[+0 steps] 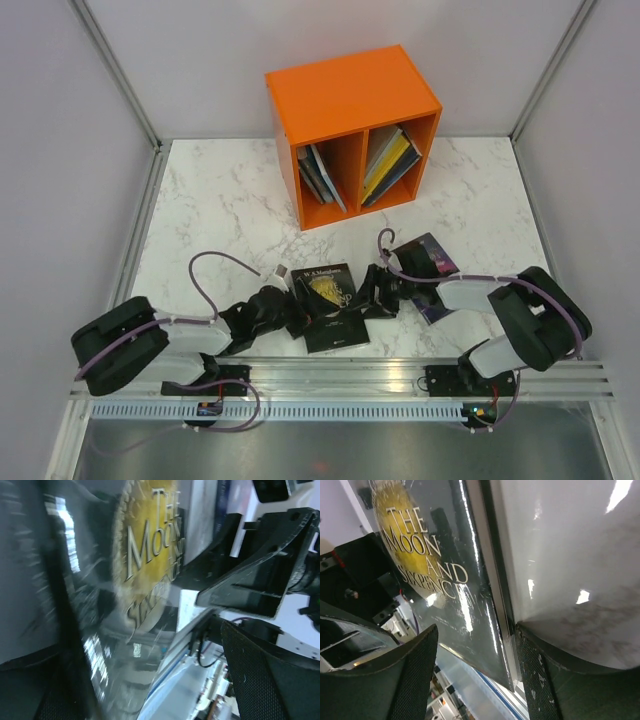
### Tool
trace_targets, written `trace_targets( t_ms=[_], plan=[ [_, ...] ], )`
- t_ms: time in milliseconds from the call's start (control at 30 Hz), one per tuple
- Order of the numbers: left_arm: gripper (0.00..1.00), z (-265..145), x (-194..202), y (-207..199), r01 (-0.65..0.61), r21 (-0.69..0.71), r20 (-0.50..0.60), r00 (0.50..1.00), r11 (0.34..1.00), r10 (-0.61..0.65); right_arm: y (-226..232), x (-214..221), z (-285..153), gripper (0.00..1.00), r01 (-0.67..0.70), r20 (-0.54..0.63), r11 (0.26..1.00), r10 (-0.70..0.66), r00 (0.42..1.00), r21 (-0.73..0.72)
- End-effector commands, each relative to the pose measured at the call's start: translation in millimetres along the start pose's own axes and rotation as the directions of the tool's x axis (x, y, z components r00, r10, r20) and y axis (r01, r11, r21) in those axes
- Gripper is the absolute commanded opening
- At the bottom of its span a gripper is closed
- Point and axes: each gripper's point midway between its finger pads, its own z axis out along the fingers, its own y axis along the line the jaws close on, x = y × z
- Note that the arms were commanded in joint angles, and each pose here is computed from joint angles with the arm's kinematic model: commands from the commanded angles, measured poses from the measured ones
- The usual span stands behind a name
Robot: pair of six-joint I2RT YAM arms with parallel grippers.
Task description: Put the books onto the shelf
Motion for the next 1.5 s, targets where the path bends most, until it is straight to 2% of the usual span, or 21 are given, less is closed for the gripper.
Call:
trace_targets(
  t_ms=[0, 167, 267, 300, 367, 433, 467, 500, 533, 567, 767, 967, 1000, 1033, 1067, 1133, 1233, 1267, 1300, 1367, 1467],
  plan=[
    [1.00, 8, 23, 30, 0.069, -0.049, -0.073, 0.995, 0.996, -0.072, -44, 24, 17, 0.68, -0.039, -0.024, 0.991, 0.042, 0.999, 0.128],
    [0.95, 16, 16, -5, 0.088, 0.043, -0.052, 0.995, 0.995, -0.085, -53, 28, 14, 0.67, -0.031, -0.020, 0.987, 0.035, 0.999, 0.160],
    [0.92, 12, 12, -18, 0.023, 0.025, -0.038, 0.999, 0.999, -0.022, -51, 26, 10, 0.67, -0.018, -0.004, 0.986, 0.019, 1.000, 0.164],
    [0.88, 10, 11, -14, -0.004, -0.025, -0.039, 0.999, 1.000, 0.003, -49, 26, 8, 0.67, -0.009, -0.001, 0.985, 0.009, 1.000, 0.170],
    [0.83, -2, 5, -28, -0.056, -0.015, -0.017, 0.998, 0.998, 0.056, -47, 20, 4, 0.67, 0.002, 0.013, 0.982, -0.004, 1.000, 0.191],
    [0.64, -12, -2, -24, -0.084, -0.059, 0.011, 0.996, 0.995, 0.085, -41, 15, 1, 0.67, 0.030, 0.021, 0.980, -0.035, 0.999, 0.197],
    [0.39, -19, -8, -33, -0.097, -0.037, 0.043, 0.994, 0.995, 0.099, -37, 10, -1, 0.67, 0.035, 0.026, 0.978, -0.041, 0.999, 0.206],
    [0.23, -24, -11, -33, -0.102, -0.044, 0.055, 0.993, 0.994, 0.104, -33, 8, -2, 0.68, 0.042, 0.030, 0.978, -0.049, 0.998, 0.205],
    [0.09, -29, -12, -25, -0.111, -0.080, 0.056, 0.992, 0.991, 0.116, -31, 5, -3, 0.67, 0.051, 0.032, 0.976, -0.059, 0.998, 0.212],
    [0.02, -35, -17, -30, -0.124, -0.067, 0.081, 0.988, 0.990, 0.129, -25, 1, -5, 0.67, 0.057, 0.034, 0.975, -0.066, 0.997, 0.215],
    [0.02, -51, -29, -36, -0.214, -0.123, 0.111, 0.967, 0.969, 0.228, 11, -19, -24, 0.68, 0.105, 0.089, 0.971, -0.127, 0.988, 0.213],
    [0.02, -46, -60, -91, -0.372, -0.151, 0.213, 0.892, 0.916, 0.398, 38, -35, -56, 0.69, 0.141, 0.183, 0.960, -0.188, 0.965, 0.243],
    [0.02, -48, -67, -119, -0.393, -0.122, 0.248, 0.877, 0.911, 0.411, 42, -35, -62, 0.70, 0.152, 0.196, 0.959, -0.201, 0.960, 0.240],
    [0.02, -40, -71, -124, -0.416, -0.149, 0.249, 0.862, 0.897, 0.442, 44, -35, -66, 0.70, 0.154, 0.204, 0.958, -0.205, 0.957, 0.242],
    [0.02, -42, -81, -154, -0.448, -0.131, 0.301, 0.832, 0.884, 0.466, 46, -34, -72, 0.70, 0.156, 0.213, 0.957, -0.210, 0.954, 0.247],
    [0.02, -37, -87, -177, -0.481, -0.127, 0.328, 0.805, 0.868, 0.494, 46, -33, -77, 0.70, 0.150, 0.219, 0.957, -0.206, 0.954, 0.249],
    [0.02, -26, -86, -220, -0.487, -0.085, 0.345, 0.804, 0.869, 0.484, 42, -29, -84, 0.70, 0.136, 0.231, 0.955, -0.199, 0.952, 0.262],
    [0.02, -23, -97, -242, -0.492, -0.103, 0.405, 0.773, 0.865, 0.488, 42, -27, -88, 0.70, 0.134, 0.241, 0.955, -0.200, 0.950, 0.265],
    [0.02, -28, -121, -244, -0.476, -0.201, 0.497, 0.704, 0.856, 0.508, 40, -27, -90, 0.71, 0.131, 0.245, 0.954, -0.199, 0.949, 0.269],
    [0.02, -34, -136, -271, -0.477, -0.231, 0.559, 0.648, 0.848, 0.517, 36, -24, -93, 0.71, 0.122, 0.244, 0.952, -0.194, 0.950, 0.281],
    [0.02, -25, -148, -289, -0.485, -0.298, 0.580, 0.593, 0.822, 0.559, 32, -21, -99, 0.71, 0.114, 0.254, 0.952, -0.189, 0.949, 0.285]
  ],
)
